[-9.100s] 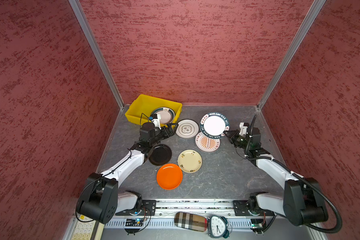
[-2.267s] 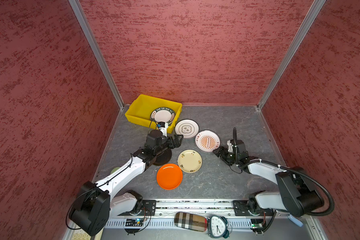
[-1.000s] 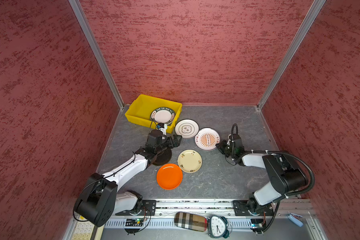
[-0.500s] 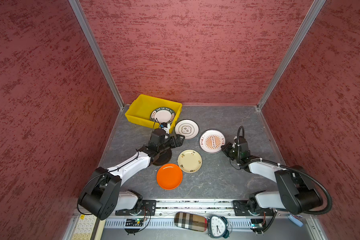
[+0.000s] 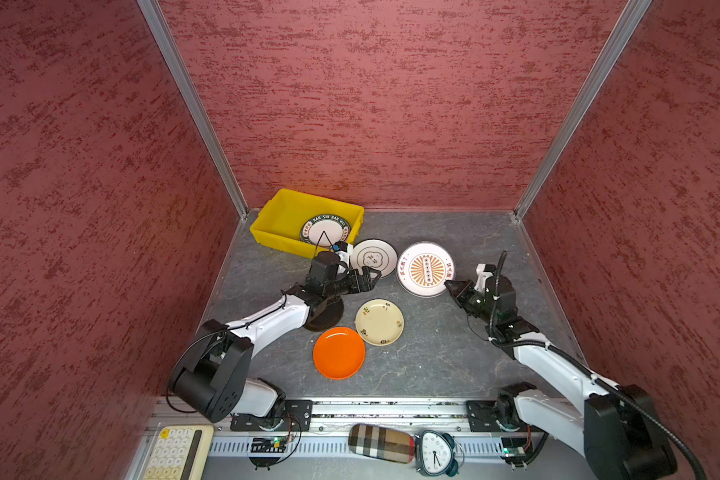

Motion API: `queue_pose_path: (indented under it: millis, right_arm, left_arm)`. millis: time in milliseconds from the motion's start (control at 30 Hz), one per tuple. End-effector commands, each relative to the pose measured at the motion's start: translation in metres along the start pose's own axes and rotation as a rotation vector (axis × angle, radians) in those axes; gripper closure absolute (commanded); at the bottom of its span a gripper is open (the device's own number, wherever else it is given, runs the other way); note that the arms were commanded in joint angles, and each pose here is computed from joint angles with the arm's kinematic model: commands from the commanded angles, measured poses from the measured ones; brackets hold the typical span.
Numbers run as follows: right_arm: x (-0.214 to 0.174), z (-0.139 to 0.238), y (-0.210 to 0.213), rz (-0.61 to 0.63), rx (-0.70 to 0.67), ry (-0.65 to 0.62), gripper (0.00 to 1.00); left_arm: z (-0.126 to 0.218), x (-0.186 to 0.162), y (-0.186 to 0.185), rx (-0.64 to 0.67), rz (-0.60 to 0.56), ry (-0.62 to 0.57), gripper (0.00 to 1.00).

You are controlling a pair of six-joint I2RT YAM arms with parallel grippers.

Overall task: Place the plates into the plastic bin on the countertop
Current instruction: 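Lift the upright plate toward the left gripper while the left gripper approaches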

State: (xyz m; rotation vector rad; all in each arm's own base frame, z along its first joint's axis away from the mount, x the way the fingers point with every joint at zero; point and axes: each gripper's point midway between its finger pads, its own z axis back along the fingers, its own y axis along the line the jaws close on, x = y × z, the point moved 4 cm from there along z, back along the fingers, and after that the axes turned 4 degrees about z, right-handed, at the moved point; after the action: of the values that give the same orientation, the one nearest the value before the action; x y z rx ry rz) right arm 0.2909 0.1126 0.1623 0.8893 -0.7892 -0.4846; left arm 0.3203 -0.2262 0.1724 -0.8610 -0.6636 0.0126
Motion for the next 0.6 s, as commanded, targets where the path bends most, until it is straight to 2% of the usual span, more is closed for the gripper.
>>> queue_pose_path:
  millis: [0, 133, 400, 567]
  right_arm:
    - [-0.005, -0.006, 0.017, 0.011, 0.126, 0.066, 1.0]
    - [-0.014, -0.012, 0.019, -0.014, 0.207, 0.106, 1.0]
    - [-0.018, -0.015, 0.019, -0.01, 0.214, 0.121, 1.0]
    - [-0.02, -0.014, 0.018, -0.01, 0.216, 0.126, 1.0]
  left_arm:
    - [-0.014, 0.0, -0.021, -0.101, -0.056, 0.051, 0.01]
    - [-0.026, -0.002, -0.026, -0.099, -0.065, 0.06, 0.01]
    - [-0.031, 0.003, -0.024, -0.054, -0.043, 0.02, 0.0]
    - [-0.036, 0.002, -0.019, -0.034, -0.015, 0.036, 0.08]
